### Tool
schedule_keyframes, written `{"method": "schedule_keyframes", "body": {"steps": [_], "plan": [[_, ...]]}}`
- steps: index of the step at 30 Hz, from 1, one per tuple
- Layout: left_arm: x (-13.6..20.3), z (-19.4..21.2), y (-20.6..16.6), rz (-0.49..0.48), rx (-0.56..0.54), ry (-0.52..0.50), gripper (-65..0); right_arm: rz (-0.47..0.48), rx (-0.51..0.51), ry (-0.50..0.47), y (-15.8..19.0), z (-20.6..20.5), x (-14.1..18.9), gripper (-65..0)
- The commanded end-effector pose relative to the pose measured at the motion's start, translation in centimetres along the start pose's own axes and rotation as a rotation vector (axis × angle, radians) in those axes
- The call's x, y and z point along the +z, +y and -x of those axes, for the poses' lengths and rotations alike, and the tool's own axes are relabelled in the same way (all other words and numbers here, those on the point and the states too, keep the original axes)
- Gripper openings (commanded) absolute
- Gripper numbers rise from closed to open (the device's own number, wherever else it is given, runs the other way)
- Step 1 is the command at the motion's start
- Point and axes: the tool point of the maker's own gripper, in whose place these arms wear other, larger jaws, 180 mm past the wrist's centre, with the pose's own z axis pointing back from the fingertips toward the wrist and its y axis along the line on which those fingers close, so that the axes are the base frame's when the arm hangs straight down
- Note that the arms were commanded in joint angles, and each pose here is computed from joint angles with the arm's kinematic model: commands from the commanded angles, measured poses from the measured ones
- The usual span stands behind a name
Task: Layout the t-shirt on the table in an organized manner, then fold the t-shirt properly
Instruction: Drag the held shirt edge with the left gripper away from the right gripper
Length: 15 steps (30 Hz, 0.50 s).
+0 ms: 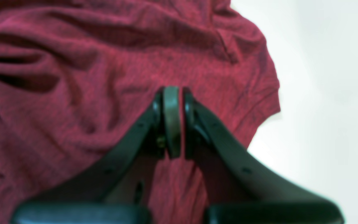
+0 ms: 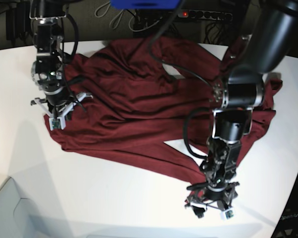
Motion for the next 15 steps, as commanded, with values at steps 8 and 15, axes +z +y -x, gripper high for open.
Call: {"method": "schedule_keyframes", "body": {"steps": [8,15], "plan": [[2.0,4.2,0.6,0.021,-0.042,0.025,-21.1,0.012,0.004,-0.052,-0.5,-1.6,0.1,-64.3],[3.2,8.0,-1.1,0.083,-0.15,0.089,-21.2,0.011,0.002,-0.052,-0.4,-1.7,0.1,-64.3]]}}
